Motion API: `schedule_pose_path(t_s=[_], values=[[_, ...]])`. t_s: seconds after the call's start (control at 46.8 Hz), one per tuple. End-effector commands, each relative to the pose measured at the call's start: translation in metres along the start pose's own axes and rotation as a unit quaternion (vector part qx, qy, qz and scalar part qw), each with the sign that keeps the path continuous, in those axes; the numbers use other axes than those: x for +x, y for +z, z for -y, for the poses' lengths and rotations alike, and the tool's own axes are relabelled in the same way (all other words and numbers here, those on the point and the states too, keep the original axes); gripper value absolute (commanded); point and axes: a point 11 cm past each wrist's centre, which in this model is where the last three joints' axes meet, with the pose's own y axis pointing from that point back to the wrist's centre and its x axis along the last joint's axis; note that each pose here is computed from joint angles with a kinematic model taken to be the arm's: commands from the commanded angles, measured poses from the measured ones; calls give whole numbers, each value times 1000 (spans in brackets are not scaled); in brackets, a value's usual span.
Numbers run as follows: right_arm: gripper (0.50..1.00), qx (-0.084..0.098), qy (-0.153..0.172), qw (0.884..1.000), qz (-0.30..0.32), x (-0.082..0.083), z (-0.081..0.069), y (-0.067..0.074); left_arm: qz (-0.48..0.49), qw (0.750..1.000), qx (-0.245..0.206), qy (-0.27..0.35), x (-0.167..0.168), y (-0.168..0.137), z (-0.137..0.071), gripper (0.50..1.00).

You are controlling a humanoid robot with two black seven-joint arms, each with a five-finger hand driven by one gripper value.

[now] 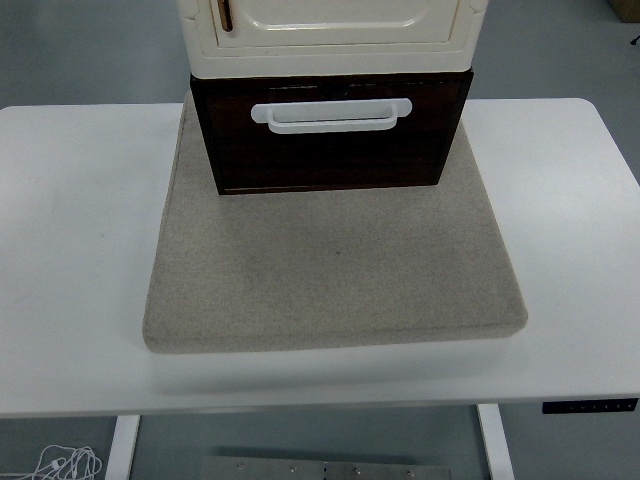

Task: Open the drawer under the combination cabinet

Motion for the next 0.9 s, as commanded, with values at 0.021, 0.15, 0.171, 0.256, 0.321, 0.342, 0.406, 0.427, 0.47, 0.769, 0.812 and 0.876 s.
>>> schedule_pose_path(t_s=[0.021, 0.15, 0.171, 0.256, 0.321, 0.342, 0.406, 0.427, 0.47, 0.769, 0.812, 0.876], values=[[928, 0, 0, 1000, 0, 0, 0, 0, 22, 999, 24, -34, -24, -15, 1, 1000], [926, 0, 0, 1000, -1, 0, 0, 0, 41, 995, 68, -67, -50, -43, -3, 1000], [928, 0, 1, 1000, -1, 0, 0, 0, 44, 994, 76, -71, -53, -49, -4, 1000], [928, 0, 0, 1000, 0, 0, 0, 0, 62, 988, 107, -89, -65, -68, -10, 1000], [926, 0, 1, 1000, -1, 0, 0, 0, 83, 983, 127, -105, -72, -81, -13, 1000], [926, 0, 0, 1000, 0, 0, 0, 0, 89, 981, 133, -110, -74, -85, -14, 1000], [926, 0, 0, 1000, 0, 0, 0, 0, 108, 973, 159, -125, -80, -102, -18, 1000], [926, 0, 0, 1000, -1, 0, 0, 0, 114, 970, 168, -130, -81, -109, -20, 1000], [928, 0, 0, 1000, 0, 0, 0, 0, 125, 965, 183, -140, -85, -118, -21, 1000], [926, 0, 1, 1000, 0, 0, 0, 0, 164, 914, 322, -186, -108, -176, -42, 1000], [928, 0, 1, 1000, -1, 0, 0, 0, 167, 907, 338, -187, -109, -180, -43, 1000], [928, 0, 0, 1000, 0, 0, 0, 0, 171, 898, 360, -187, -109, -186, -46, 1000]])
